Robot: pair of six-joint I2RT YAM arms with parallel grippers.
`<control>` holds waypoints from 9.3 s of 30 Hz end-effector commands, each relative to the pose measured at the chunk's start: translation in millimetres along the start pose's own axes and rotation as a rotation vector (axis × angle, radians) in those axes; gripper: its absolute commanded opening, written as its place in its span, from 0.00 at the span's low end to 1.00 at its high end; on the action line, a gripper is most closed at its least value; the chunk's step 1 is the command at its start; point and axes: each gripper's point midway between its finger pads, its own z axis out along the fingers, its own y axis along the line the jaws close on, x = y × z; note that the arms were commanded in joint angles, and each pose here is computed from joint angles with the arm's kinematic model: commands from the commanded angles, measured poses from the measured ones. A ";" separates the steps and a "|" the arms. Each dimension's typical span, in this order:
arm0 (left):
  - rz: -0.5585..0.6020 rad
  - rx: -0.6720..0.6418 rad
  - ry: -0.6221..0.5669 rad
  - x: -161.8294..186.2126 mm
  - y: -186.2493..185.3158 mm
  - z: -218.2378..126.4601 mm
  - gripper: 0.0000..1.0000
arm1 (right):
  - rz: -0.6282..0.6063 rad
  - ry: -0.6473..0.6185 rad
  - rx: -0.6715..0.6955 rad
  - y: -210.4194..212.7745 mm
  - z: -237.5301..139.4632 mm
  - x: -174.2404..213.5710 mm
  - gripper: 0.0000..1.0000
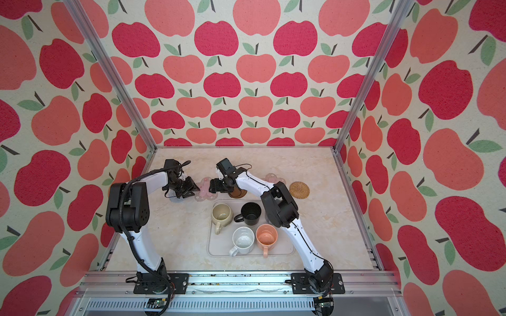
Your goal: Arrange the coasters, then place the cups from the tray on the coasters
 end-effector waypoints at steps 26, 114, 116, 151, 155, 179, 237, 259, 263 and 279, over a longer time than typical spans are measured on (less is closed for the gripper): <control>0.249 -0.067 -0.168 3.5 -53.8 -108.7 0.44 | -0.114 -0.344 0.242 -56.3 -209.9 -21.7 0.75; 0.485 -0.101 0.195 63.9 -161.9 120.0 0.20 | 0.226 -0.286 0.488 -214.9 -253.8 24.6 0.74; 0.488 -0.113 0.186 60.0 -162.6 119.8 0.20 | 0.225 -0.284 0.488 -214.8 -253.7 24.9 0.74; 0.388 -0.069 0.014 51.1 -138.2 -10.2 0.38 | 0.261 -0.348 0.430 -201.2 -266.8 13.8 0.74; 0.353 -0.148 0.017 61.6 -98.2 -27.3 0.41 | 0.259 -0.359 0.418 -196.6 -269.0 10.6 0.74; 0.237 -0.410 0.054 84.9 -6.4 3.4 0.45 | 0.254 -0.366 0.419 -183.4 -267.8 13.3 0.74; 0.225 -0.458 -0.029 51.0 11.0 -5.0 0.44 | 0.278 -0.364 0.409 -180.7 -271.7 26.2 0.74; 0.193 -0.415 -0.129 36.0 24.2 -81.1 0.43 | 0.231 -0.390 0.467 -173.7 -304.0 50.3 0.75; 0.118 -0.431 -0.147 12.5 47.9 -78.2 0.37 | 0.240 -0.387 0.470 -175.0 -304.0 53.9 0.75; 0.005 -0.420 -0.164 -34.0 78.2 -38.9 0.20 | 0.252 -0.373 0.477 -180.1 -297.3 54.1 0.75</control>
